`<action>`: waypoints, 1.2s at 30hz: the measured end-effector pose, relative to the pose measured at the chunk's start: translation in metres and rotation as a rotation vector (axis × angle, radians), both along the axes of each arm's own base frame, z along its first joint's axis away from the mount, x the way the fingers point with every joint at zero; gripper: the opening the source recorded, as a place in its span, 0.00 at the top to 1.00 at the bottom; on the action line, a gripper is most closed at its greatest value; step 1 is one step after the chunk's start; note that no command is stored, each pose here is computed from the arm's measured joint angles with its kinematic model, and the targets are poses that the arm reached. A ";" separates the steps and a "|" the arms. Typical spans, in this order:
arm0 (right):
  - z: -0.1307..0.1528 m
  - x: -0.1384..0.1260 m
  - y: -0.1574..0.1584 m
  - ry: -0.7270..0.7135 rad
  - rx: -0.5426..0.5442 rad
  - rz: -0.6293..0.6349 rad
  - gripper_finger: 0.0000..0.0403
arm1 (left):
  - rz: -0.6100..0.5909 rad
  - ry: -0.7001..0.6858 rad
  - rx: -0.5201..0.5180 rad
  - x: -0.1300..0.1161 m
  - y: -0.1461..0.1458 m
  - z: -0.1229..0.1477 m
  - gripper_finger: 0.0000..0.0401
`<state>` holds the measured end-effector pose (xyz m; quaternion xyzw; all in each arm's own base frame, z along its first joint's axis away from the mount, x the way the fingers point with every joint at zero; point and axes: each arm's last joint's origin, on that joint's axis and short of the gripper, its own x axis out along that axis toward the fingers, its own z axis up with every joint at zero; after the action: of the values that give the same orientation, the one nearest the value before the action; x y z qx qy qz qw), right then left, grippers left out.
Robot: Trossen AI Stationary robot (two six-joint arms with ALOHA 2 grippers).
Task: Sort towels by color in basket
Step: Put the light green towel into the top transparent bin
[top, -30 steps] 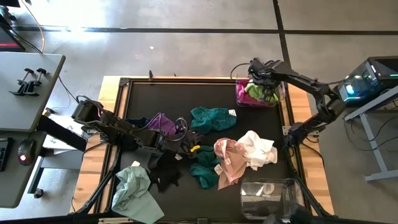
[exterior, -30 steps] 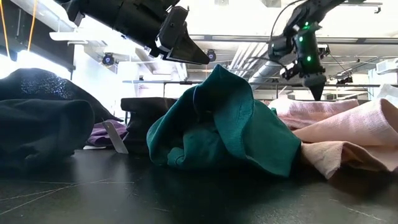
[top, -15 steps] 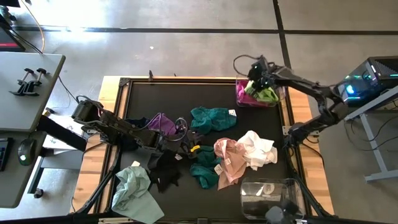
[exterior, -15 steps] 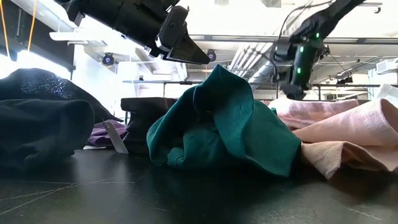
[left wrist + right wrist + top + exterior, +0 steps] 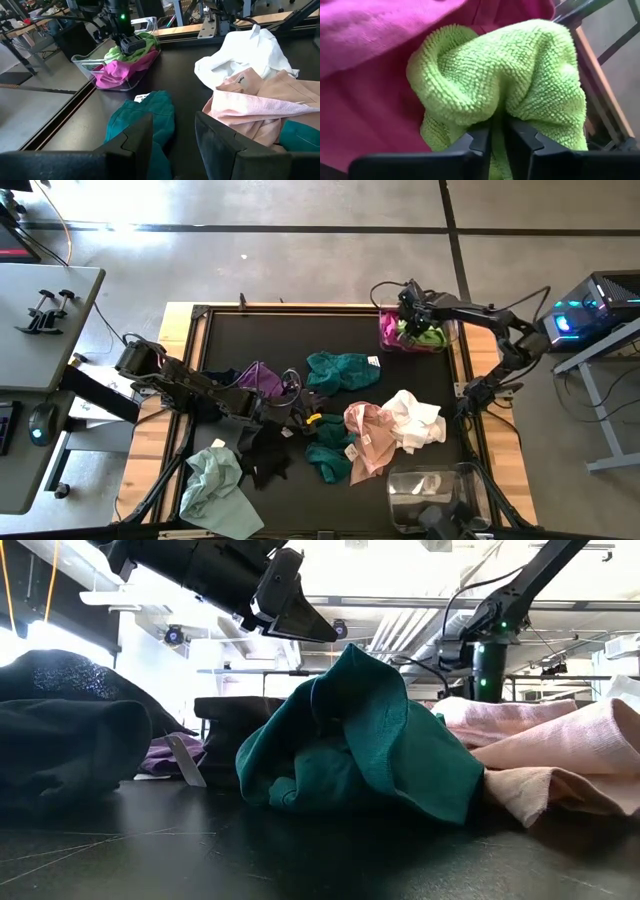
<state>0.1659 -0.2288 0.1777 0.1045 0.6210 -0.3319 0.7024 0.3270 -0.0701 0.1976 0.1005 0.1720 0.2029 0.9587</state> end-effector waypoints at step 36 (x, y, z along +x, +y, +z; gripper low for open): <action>0.013 -0.015 -0.011 -0.089 0.042 0.014 0.98 | -0.001 0.002 0.002 0.000 0.000 0.000 0.67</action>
<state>0.1509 -0.2402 0.1912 0.1296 0.5969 -0.3086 0.7292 0.3269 -0.0702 0.1976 0.1017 0.1725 0.2025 0.9586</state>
